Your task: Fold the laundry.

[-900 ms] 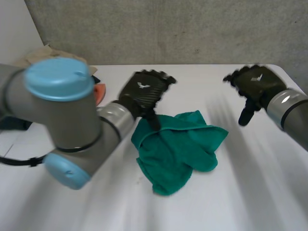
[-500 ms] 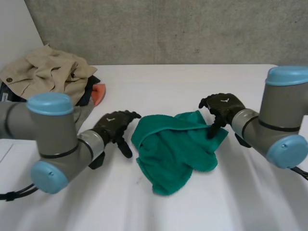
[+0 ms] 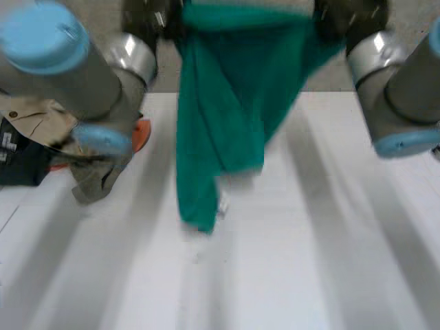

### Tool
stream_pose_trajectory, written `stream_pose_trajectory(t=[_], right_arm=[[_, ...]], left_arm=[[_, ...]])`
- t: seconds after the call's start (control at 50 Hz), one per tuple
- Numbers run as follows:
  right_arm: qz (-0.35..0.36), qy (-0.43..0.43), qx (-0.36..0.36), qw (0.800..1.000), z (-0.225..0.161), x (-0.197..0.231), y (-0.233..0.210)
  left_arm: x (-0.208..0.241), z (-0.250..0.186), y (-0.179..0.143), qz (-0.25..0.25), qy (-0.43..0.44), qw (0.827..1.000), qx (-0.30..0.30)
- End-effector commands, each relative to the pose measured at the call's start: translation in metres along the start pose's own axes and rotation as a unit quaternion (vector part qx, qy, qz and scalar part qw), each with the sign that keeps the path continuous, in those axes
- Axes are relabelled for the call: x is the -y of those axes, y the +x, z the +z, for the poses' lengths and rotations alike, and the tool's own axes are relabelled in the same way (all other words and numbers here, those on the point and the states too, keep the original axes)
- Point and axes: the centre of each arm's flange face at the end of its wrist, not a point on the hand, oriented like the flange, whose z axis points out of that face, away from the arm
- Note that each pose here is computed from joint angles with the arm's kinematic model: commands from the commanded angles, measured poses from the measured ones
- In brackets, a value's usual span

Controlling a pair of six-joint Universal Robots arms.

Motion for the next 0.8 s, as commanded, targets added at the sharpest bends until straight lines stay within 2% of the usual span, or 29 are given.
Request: stream_pose_trajectory(t=[0.02,0.12,0.22,0.26,0.34,0.36,0.46,0.56,0.66,0.8], right_arm=[[-0.008,0.101,-0.041,0.994,0.005,0.059,0.018],[-0.009,0.041,-0.006,0.999,-0.013,0.034,0.008],[0.002,-0.085,0.057,0.995,-0.052,-0.014,-0.014],[0.007,-0.148,0.077,0.986,-0.075,-0.036,-0.022],[0.0,-0.236,0.105,0.966,-0.111,-0.072,-0.033],[-0.004,-0.253,0.112,0.961,-0.118,-0.082,-0.036],[-0.027,-0.318,0.135,0.938,-0.15,-0.117,-0.043],[-0.039,-0.336,0.141,0.93,-0.161,-0.124,-0.042],[-0.048,-0.349,0.116,0.929,-0.158,-0.133,-0.02],[-0.056,-0.355,0.092,0.928,-0.153,-0.14,0.0]], left_arm=[[0.07,-0.007,0.011,0.002,0.09,0.996,-0.012],[0.056,-0.033,0.015,0.016,0.039,0.999,-0.015],[-0.011,-0.096,0.027,0.059,-0.099,0.993,-0.036],[-0.028,-0.114,0.033,0.07,-0.134,0.987,-0.047],[-0.076,-0.159,0.051,0.093,-0.22,0.967,-0.086],[-0.096,-0.176,0.059,0.102,-0.252,0.957,-0.102],[-0.128,-0.207,0.067,0.112,-0.322,0.932,-0.125],[-0.128,-0.216,0.054,0.11,-0.364,0.918,-0.118],[-0.102,-0.201,0.011,0.114,-0.349,0.927,-0.07],[-0.101,-0.195,-0.033,0.098,-0.348,0.93,-0.068]])
